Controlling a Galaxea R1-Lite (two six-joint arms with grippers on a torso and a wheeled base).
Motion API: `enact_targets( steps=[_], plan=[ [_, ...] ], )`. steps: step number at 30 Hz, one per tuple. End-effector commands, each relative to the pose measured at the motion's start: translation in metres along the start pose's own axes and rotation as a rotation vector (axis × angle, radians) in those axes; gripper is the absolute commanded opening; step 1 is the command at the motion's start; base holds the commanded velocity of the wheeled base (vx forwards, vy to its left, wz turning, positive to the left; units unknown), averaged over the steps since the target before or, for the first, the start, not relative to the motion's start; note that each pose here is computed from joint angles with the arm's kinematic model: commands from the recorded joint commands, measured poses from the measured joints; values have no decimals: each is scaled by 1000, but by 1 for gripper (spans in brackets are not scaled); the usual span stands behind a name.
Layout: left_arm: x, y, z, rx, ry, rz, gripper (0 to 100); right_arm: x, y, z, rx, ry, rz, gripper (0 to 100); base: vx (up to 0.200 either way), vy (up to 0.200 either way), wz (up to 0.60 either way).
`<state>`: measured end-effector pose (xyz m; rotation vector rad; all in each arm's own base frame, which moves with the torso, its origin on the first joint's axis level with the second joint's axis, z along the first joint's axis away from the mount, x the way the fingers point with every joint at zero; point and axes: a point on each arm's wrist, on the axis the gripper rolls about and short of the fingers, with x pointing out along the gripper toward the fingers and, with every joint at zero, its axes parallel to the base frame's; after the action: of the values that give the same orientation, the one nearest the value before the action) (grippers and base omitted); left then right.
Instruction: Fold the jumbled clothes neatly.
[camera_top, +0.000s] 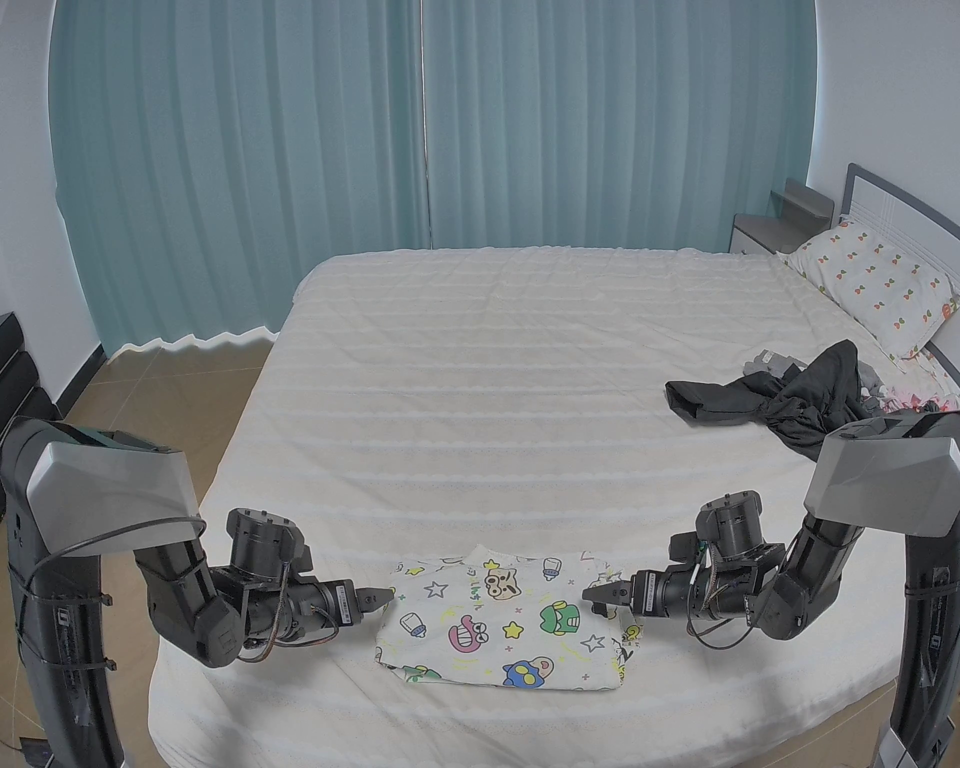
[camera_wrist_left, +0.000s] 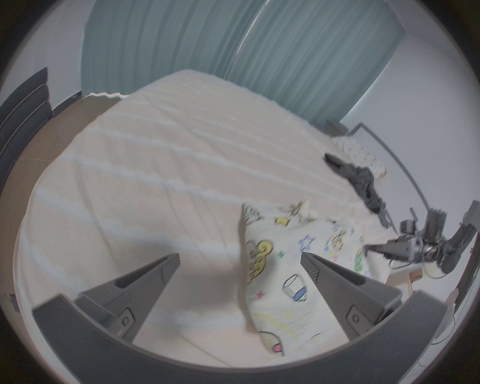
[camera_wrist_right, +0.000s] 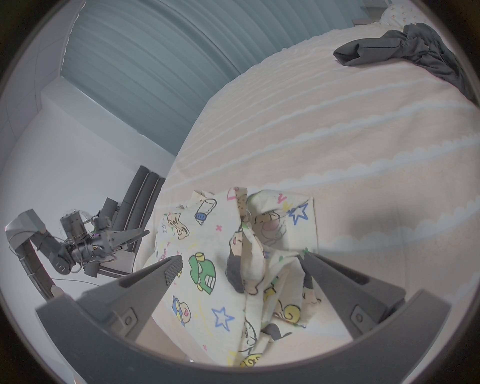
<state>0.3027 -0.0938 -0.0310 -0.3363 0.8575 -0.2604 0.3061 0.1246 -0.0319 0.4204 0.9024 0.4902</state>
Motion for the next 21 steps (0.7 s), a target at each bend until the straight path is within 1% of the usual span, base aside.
enact_targets(
  steps=[1, 4, 8, 10, 13, 14, 15, 17, 19, 21],
  plan=[
    [20, -5, 10, 34, 21, -6, 100, 2, -8, -6, -26, 29, -24, 100, 0, 0, 0],
    [29, -8, 10, 67, 43, -7, 100, 9, -15, -2, -37, 46, -42, 100, 0, 0, 0],
    [36, -11, 8, 79, 49, -14, 100, 12, -18, 3, -55, 66, -59, 100, 0, 0, 0],
    [42, -15, 7, 88, 51, -24, 100, 17, -17, 4, -87, 80, -59, 100, 0, 0, 0],
    [47, -20, 4, 102, 58, -36, 100, 30, -10, -5, -146, 101, -55, 100, 0, 0, 0],
    [49, -22, 2, 107, 61, -41, 100, 35, -8, -6, -162, 92, -67, 100, 0, 0, 0],
    [50, -23, 2, 110, 60, -44, 100, 40, -7, -3, -165, 68, -84, 100, 0, 0, 0],
    [51, -25, 2, 115, 61, -47, 100, 43, -8, -3, -165, 69, -96, 100, 0, 0, 0],
    [51, -25, 2, 115, 60, -47, 100, 43, -8, -2, -164, 72, -92, 100, 0, 0, 0],
    [54, -28, 2, 119, 67, -66, 100, 44, -8, -1, -160, 76, -80, 100, 0, 0, 0]
  ],
)
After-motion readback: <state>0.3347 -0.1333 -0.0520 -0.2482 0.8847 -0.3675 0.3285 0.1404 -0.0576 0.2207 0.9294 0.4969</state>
